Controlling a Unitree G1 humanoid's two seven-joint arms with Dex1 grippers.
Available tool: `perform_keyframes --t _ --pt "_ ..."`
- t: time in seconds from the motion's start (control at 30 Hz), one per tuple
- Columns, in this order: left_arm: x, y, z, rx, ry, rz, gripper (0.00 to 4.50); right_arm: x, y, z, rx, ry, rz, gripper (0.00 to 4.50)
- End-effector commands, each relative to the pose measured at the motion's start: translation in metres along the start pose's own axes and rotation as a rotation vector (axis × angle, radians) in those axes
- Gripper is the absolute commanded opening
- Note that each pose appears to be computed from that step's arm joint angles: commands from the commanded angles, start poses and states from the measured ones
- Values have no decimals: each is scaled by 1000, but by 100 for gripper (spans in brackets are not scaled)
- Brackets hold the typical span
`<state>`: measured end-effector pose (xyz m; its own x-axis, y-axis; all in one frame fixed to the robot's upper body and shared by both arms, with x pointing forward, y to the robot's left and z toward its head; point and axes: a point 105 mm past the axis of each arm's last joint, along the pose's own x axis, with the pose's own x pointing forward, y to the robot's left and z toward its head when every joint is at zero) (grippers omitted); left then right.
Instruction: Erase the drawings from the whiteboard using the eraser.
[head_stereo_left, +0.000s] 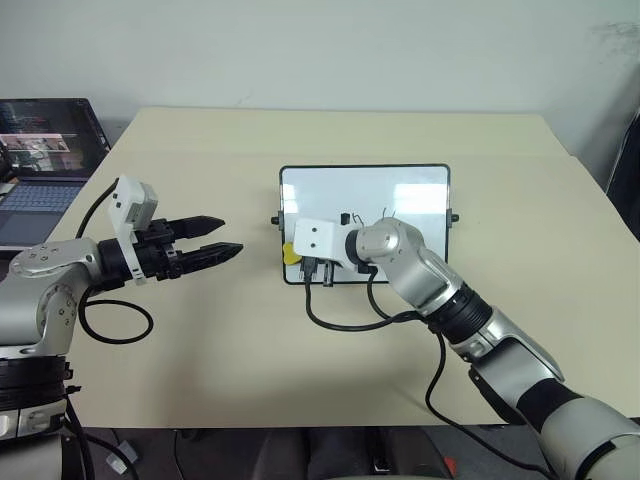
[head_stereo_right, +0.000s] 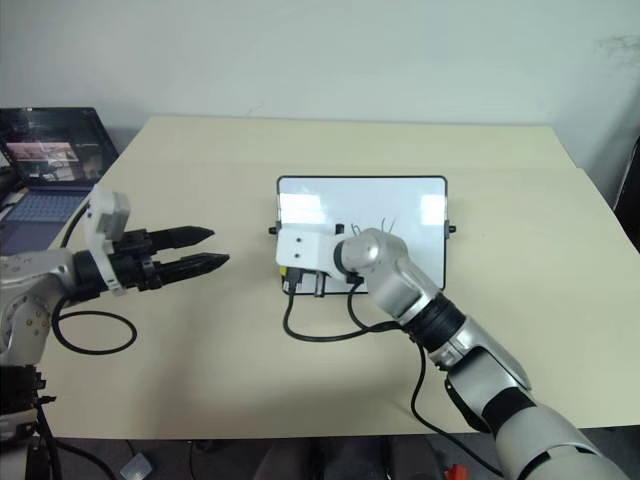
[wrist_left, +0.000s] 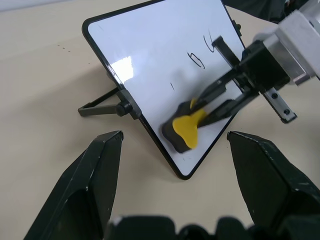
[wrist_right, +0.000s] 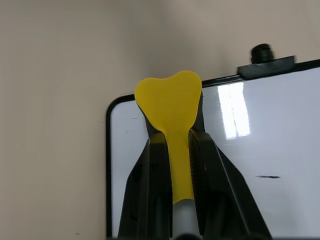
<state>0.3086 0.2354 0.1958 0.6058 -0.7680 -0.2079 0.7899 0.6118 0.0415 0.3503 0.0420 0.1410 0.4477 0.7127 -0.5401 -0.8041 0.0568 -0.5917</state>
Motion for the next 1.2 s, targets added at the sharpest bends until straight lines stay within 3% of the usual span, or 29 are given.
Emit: perform_keyframes --t 0.03,0.37,0.73,0.83,0.9,0.97,1.03,1.13,1.2 --pt "-2 1 11 47 -27 11 363 -1 1 -6 18 16 1 19" --pt "-2 1 12 50 -27 13 363 -10 -58 9 -33 7 -255 19" --pt "-1 2 12 53 -27 17 363 -18 -86 9 -58 3 -393 18" --pt "-1 2 12 54 -26 17 363 -23 -83 17 -27 -43 -350 18" --pt "-2 3 13 54 -24 16 363 -43 -78 44 1 -174 -281 18" --pt "-4 3 13 53 -21 15 363 -86 -81 77 67 -335 -245 17" --pt "-5 4 13 53 -21 17 363 -112 -83 88 94 -392 -242 17" --pt "-3 5 14 56 -26 12 363 -140 -94 77 96 -364 -311 17" --pt "-1 5 16 57 -32 4 363 -153 -105 47 83 -233 -415 17"
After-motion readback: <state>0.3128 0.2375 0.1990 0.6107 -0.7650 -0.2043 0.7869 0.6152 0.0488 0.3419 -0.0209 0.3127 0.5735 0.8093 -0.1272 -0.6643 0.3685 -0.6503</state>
